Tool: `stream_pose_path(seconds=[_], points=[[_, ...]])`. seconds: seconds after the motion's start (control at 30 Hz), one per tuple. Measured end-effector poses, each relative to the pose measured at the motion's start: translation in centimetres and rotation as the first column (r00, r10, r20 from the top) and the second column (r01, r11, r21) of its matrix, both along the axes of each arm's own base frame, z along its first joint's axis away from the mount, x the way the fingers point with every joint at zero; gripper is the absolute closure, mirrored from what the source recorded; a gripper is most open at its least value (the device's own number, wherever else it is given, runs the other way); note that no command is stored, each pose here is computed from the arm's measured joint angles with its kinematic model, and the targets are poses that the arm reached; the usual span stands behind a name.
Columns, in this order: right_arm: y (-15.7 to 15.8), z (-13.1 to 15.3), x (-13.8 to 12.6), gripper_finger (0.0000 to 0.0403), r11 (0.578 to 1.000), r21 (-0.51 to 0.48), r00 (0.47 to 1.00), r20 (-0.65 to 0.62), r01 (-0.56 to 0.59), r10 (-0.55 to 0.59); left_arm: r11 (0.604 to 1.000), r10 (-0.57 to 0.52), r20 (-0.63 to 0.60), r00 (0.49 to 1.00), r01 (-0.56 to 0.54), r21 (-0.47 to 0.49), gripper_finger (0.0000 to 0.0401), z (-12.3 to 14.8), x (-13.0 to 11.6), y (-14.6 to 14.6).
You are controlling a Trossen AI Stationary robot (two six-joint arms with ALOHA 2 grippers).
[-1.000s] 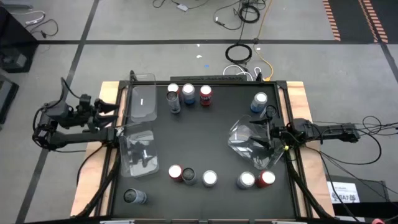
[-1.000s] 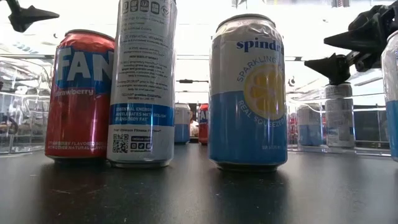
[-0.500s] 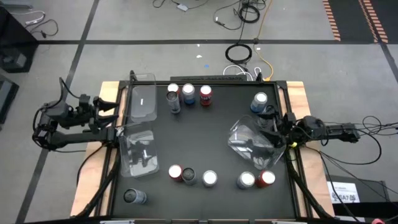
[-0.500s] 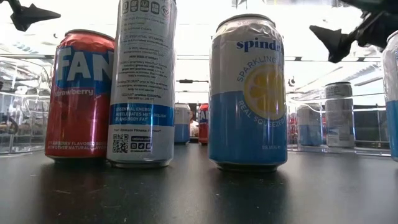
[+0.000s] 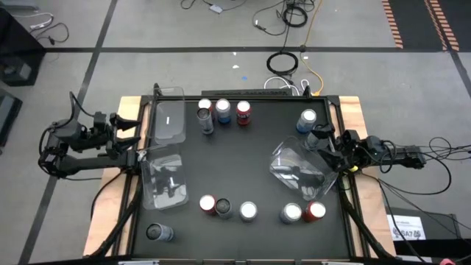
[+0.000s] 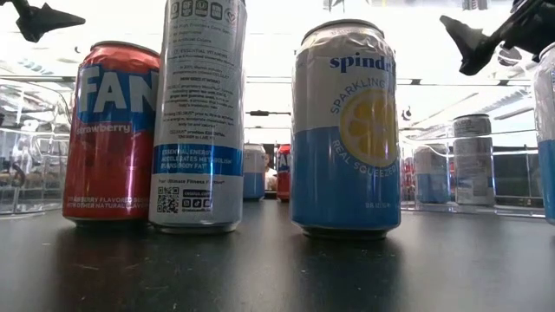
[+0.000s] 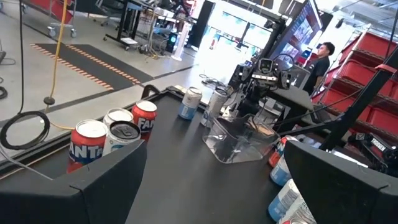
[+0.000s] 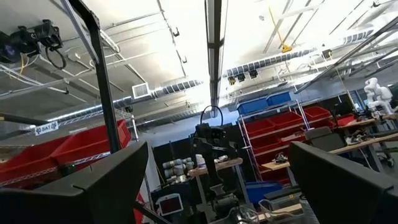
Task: Sort soda cans
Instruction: Move the bottom left transparent bin to the center of the table
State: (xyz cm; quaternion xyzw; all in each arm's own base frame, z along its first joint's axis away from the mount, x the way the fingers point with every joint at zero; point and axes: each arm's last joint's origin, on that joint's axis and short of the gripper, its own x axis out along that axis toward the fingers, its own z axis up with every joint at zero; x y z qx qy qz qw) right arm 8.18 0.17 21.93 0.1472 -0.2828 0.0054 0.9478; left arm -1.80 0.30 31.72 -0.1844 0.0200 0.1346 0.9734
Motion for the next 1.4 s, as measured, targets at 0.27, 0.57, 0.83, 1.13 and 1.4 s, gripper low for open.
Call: stream_pose_path(seconds=[0.27, 0.57, 0.83, 1.13, 1.4], points=[[0.0, 0.1, -0.1, 0.0021, 0.992, 0.104, 0.997, 0.025, -0.071, 0.068, 1.000, 0.000, 0.000, 1.000, 0.000, 0.000, 0.0012, 0.0, 0.0, 0.0], [-0.3, 0.1, -0.1, 0.0021, 0.970, 0.241, 0.999, 0.039, -0.031, 0.023, 0.997, -0.002, -0.022, 1.000, 0.003, 0.083, 0.0012, 0.0, 0.0, 0.0], [-0.7, 0.7, 1.1, 0.0023, 0.933, 0.341, 0.993, -0.062, 0.113, -0.098, 0.988, 0.028, -0.041, 0.999, -0.022, 0.153, 0.0012, 0.0, 0.0, 0.1], [-0.2, 8.8, 8.7, 0.0023, 0.956, 0.147, 0.884, -0.436, 0.254, -0.168, 0.988, 0.038, -0.040, 0.998, -0.032, 0.148, 0.0012, 0.0, 0.0, 0.1], [-0.1, 15.9, 21.7, 0.0023, 0.978, 0.151, 0.716, -0.698, 0.140, 0.005, 0.988, 0.039, -0.039, 0.998, -0.032, 0.148, 0.0012, 0.0, 0.0, 0.1]])
